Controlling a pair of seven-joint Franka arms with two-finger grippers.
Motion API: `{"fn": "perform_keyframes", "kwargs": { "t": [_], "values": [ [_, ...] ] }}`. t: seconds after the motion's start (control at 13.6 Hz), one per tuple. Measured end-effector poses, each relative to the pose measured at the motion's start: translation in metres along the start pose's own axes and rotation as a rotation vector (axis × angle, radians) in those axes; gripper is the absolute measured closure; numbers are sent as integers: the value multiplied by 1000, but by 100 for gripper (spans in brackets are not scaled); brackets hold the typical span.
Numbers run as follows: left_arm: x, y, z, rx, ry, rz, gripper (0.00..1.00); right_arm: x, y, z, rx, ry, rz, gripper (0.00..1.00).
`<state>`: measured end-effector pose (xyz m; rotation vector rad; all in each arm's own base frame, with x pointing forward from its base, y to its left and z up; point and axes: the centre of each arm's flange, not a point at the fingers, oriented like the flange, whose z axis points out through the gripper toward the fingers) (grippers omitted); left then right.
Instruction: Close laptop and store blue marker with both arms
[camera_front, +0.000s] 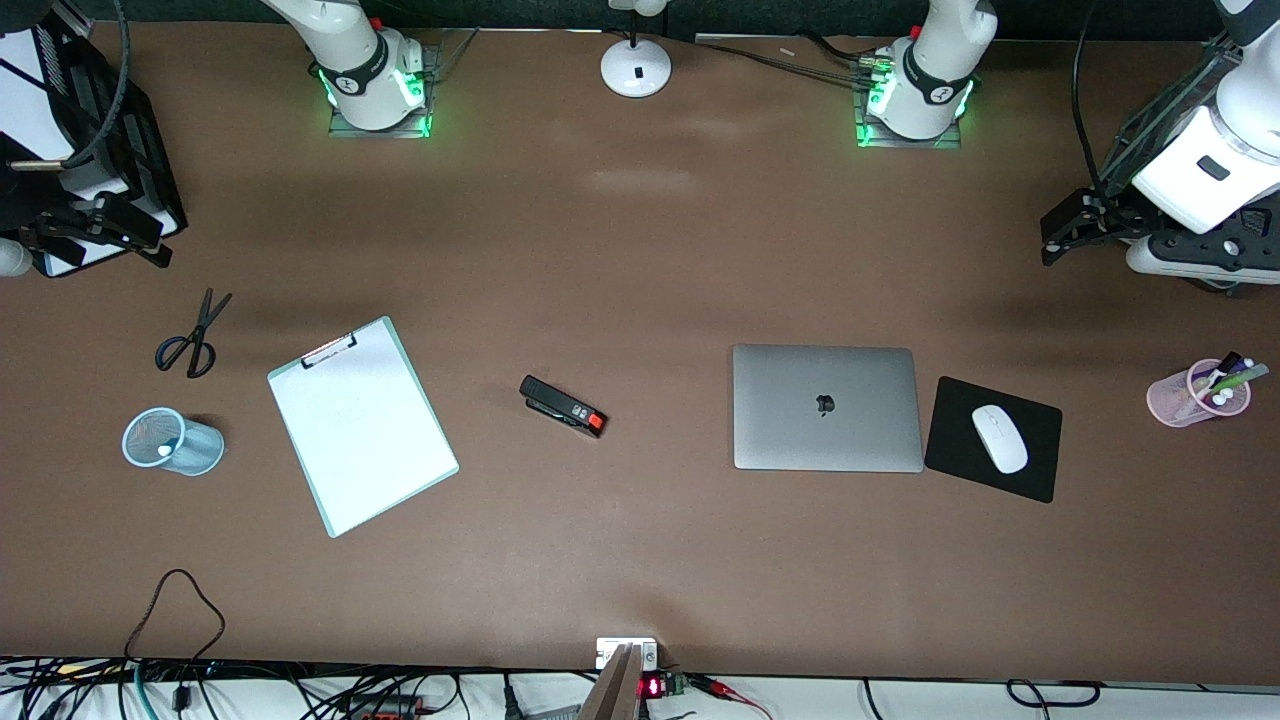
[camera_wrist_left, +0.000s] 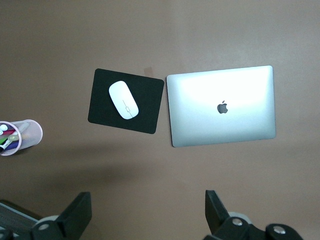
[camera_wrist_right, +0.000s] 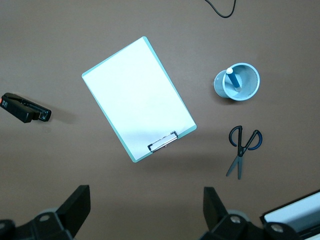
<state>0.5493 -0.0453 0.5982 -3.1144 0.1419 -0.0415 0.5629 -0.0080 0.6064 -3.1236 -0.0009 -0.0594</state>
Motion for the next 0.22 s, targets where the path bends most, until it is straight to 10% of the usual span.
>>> {"fn": "perform_keyframes", "kwargs": {
  "t": [0.22],
  "values": [
    [0,0,0,0,0,0,0,0,0,0,0,0,-5,0]
  ]
}}
